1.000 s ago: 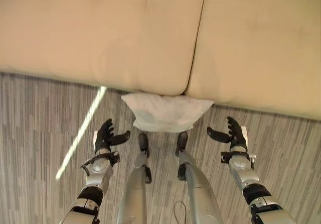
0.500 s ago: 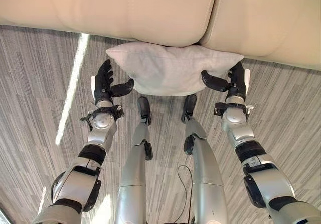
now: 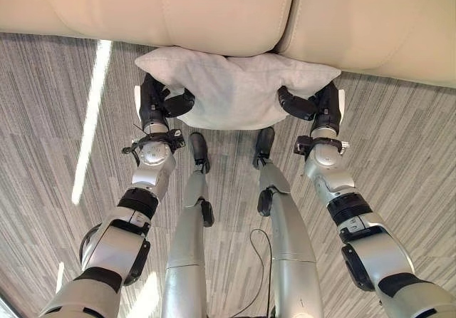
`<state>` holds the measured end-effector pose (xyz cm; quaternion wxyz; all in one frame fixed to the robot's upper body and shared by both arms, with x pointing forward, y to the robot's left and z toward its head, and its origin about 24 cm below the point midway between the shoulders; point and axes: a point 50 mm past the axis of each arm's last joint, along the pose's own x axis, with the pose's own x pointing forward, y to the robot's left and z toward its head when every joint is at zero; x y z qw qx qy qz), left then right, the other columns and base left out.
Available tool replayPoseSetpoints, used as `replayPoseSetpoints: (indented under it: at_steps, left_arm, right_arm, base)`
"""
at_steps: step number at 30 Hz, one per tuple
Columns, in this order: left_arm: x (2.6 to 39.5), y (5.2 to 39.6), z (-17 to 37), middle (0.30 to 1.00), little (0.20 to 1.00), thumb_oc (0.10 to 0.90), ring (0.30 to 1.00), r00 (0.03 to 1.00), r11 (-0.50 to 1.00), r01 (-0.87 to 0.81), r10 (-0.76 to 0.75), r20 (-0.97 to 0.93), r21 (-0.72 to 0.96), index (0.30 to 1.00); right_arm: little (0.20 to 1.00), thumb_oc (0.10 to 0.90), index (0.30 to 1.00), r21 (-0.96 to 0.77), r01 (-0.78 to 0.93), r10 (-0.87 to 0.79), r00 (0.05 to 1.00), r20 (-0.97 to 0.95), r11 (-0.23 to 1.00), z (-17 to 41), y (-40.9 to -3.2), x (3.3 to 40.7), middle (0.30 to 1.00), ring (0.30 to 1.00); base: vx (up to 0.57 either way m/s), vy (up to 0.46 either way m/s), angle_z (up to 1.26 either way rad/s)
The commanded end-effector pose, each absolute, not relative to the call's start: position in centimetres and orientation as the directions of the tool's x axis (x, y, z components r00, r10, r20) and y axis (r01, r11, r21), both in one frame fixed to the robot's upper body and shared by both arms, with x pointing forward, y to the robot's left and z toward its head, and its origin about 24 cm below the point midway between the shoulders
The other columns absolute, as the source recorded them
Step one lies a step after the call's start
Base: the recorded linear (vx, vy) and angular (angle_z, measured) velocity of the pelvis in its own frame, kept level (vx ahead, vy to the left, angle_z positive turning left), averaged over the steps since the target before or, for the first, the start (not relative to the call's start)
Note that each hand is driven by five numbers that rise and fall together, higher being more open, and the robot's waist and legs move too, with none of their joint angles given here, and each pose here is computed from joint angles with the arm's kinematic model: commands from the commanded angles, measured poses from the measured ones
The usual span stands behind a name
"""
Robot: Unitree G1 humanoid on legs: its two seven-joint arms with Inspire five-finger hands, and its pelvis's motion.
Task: Pick up all the scattered cushions and arrange them neatly on the sofa.
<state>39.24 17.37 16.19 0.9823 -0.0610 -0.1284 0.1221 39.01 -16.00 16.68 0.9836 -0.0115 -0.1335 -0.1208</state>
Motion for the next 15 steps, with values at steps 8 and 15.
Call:
replayPoseSetpoints:
  at_steps: [8,15]
  left_arm:
    - [36.6,11.7,16.7,0.300,0.300,0.400,0.300,0.914,0.951,0.033,0.095,0.394,-0.307,0.300]
    - [33.3,10.9,13.3,0.300,0.300,0.400,0.300,0.930,0.932,0.105,0.031,0.365,-0.347,0.300]
  right_arm:
    - [0.300,0.400,0.300,0.161,0.023,-0.096,0.882,0.462,0.987,16.8,-12.3,35.4,0.300,0.300]
    - [0.300,0.400,0.300,0.208,0.001,-0.077,0.932,0.355,0.978,11.4,-13.2,31.9,0.300,0.300]
  base:
    - [-0.01,0.002,0.00]
    - [0.01,0.000,0.00]
